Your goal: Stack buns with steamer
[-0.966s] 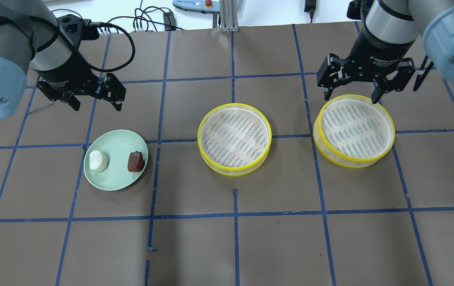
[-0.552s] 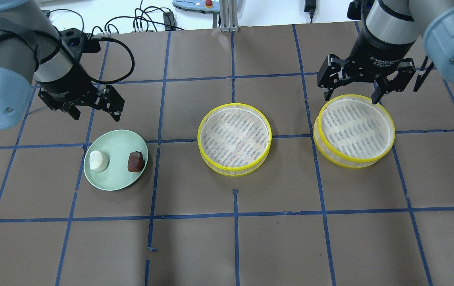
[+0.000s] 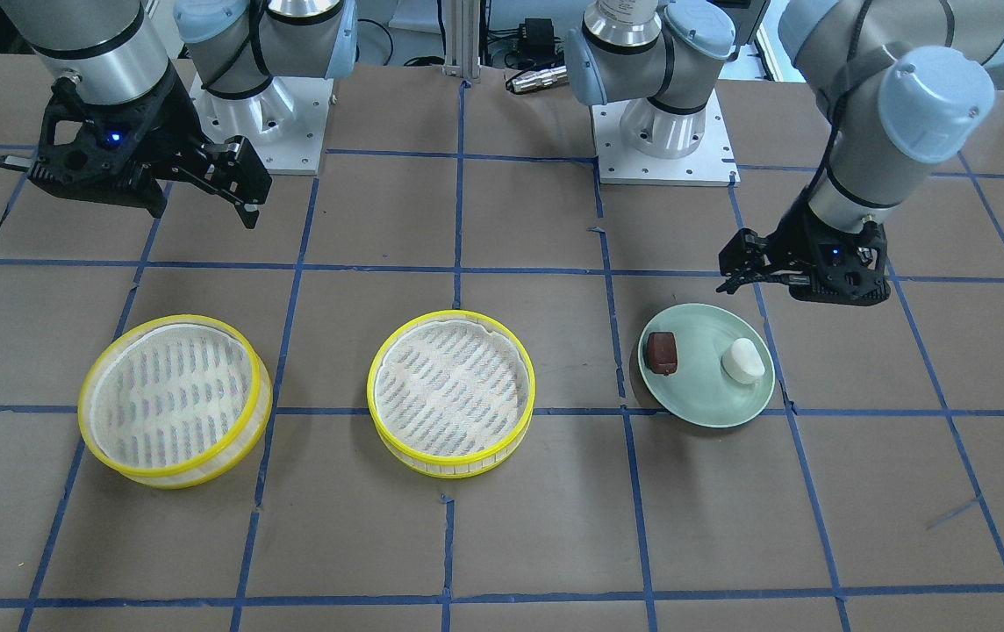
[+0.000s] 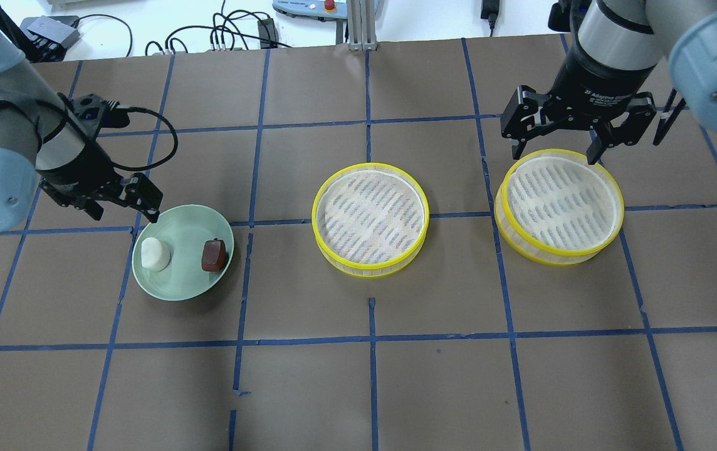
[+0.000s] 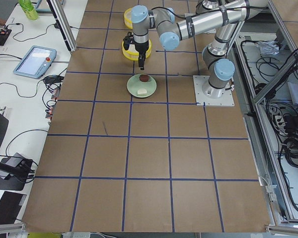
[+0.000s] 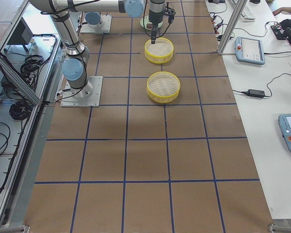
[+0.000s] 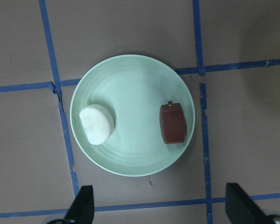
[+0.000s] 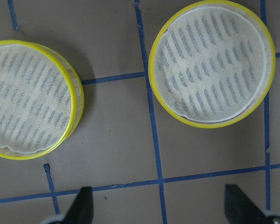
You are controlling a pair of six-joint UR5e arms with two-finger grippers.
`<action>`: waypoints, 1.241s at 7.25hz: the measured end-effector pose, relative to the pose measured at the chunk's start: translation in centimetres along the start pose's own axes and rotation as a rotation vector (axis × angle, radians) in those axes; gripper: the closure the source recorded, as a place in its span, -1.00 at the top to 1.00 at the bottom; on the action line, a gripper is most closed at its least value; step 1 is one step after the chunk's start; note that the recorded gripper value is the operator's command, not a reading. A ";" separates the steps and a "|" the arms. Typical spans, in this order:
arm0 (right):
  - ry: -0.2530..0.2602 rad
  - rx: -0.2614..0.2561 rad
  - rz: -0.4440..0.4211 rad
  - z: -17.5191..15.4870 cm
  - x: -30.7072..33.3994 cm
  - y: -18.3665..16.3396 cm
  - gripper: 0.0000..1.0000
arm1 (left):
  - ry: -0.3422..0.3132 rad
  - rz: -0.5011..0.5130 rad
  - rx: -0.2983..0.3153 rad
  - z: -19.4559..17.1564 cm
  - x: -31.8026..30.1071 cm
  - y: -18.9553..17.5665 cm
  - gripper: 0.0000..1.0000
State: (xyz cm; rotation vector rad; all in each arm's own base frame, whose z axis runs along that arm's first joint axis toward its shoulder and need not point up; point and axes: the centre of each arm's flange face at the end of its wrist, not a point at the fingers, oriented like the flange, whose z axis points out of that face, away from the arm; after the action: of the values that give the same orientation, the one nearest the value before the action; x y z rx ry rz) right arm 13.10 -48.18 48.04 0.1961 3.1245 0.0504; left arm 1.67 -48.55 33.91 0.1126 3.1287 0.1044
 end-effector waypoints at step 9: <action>0.002 -0.006 0.000 0.3 0.0 0.2 1.00 | 0.076 -0.098 -0.117 14.5 -3.7 -0.8 0.01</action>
State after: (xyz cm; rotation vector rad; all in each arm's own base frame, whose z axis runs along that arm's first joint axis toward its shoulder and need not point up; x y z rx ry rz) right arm 13.08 -48.01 47.74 0.1962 3.1262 0.0600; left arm 5.50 -48.67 19.37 -0.0461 3.1862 0.2973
